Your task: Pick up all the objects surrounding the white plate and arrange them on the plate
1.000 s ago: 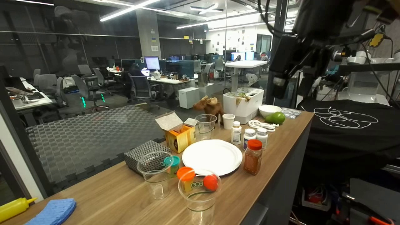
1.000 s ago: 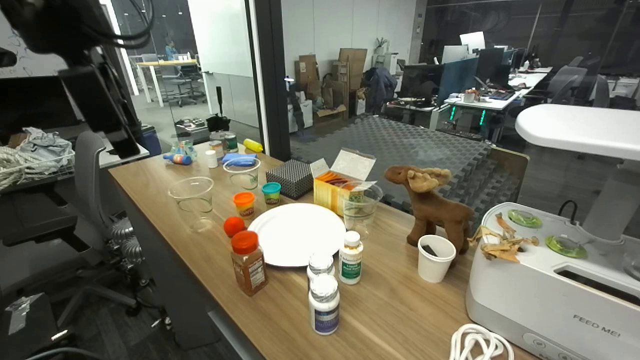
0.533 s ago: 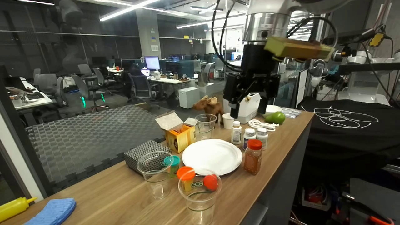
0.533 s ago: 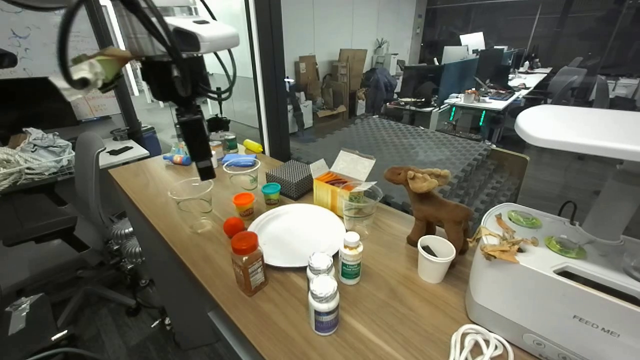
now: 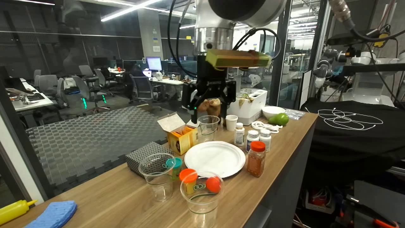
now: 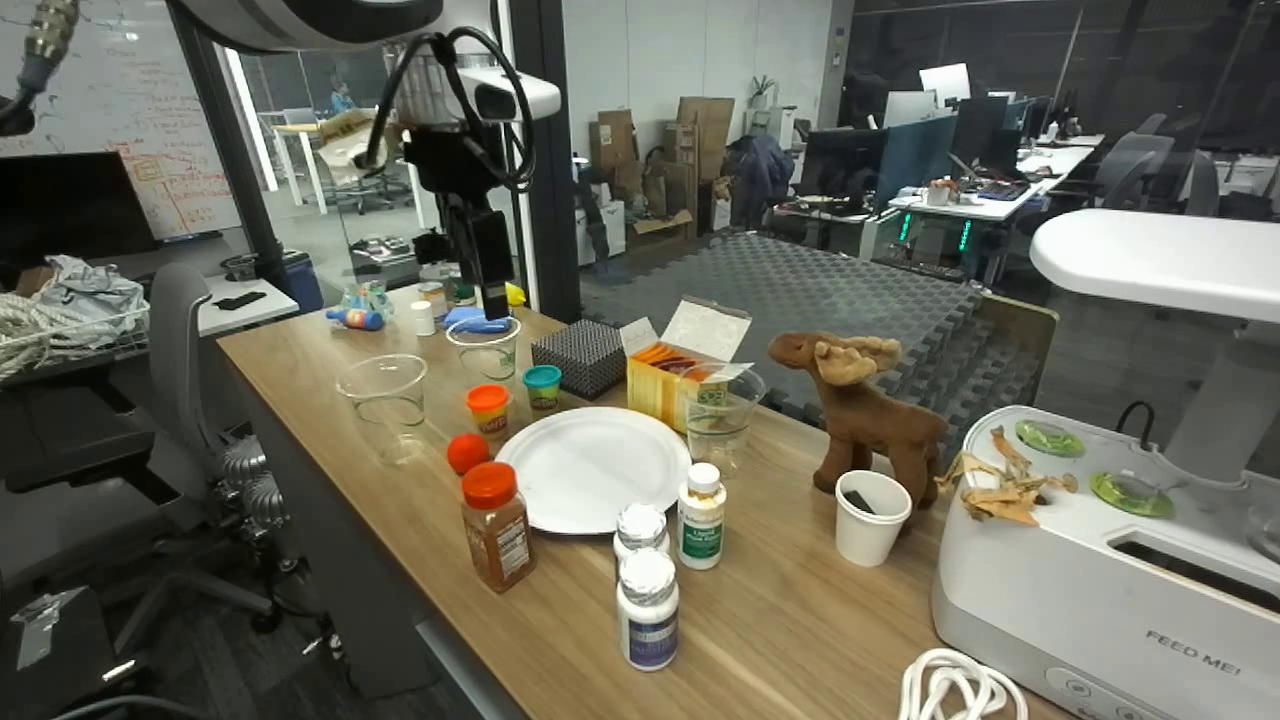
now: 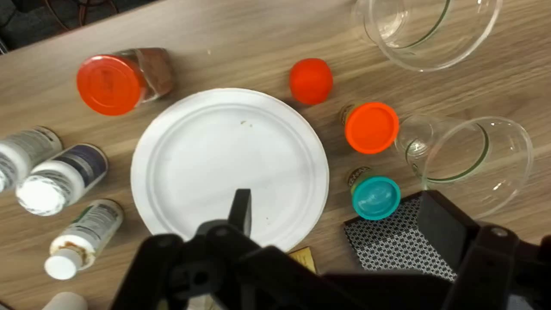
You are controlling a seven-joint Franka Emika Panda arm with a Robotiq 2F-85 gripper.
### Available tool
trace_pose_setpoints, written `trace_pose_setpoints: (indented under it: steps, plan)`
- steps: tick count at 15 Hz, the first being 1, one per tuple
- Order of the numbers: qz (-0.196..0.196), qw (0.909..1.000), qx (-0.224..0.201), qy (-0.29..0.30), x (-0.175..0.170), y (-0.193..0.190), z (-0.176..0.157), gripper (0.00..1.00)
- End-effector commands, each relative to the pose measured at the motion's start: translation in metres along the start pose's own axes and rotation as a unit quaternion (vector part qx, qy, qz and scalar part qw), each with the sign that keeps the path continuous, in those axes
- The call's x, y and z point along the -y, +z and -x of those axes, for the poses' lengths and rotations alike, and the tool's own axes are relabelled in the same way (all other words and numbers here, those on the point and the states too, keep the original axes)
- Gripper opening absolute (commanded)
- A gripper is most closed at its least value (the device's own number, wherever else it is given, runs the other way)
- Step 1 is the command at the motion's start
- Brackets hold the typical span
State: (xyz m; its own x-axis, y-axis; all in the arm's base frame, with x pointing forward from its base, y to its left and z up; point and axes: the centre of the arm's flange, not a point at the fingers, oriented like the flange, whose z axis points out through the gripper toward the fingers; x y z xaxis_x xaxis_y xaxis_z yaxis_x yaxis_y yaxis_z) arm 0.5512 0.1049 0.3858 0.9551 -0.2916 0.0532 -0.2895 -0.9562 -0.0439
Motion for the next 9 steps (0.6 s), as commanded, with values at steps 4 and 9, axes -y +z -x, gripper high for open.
trace_pose_setpoints:
  steps: [4, 9]
  plan:
    - [0.009, 0.999, 0.026, -0.035, 0.07, 0.026, -0.038, 1.0]
    - [-0.002, 0.9969, 0.051, -0.06, 0.092, 0.046, -0.036, 1.0]
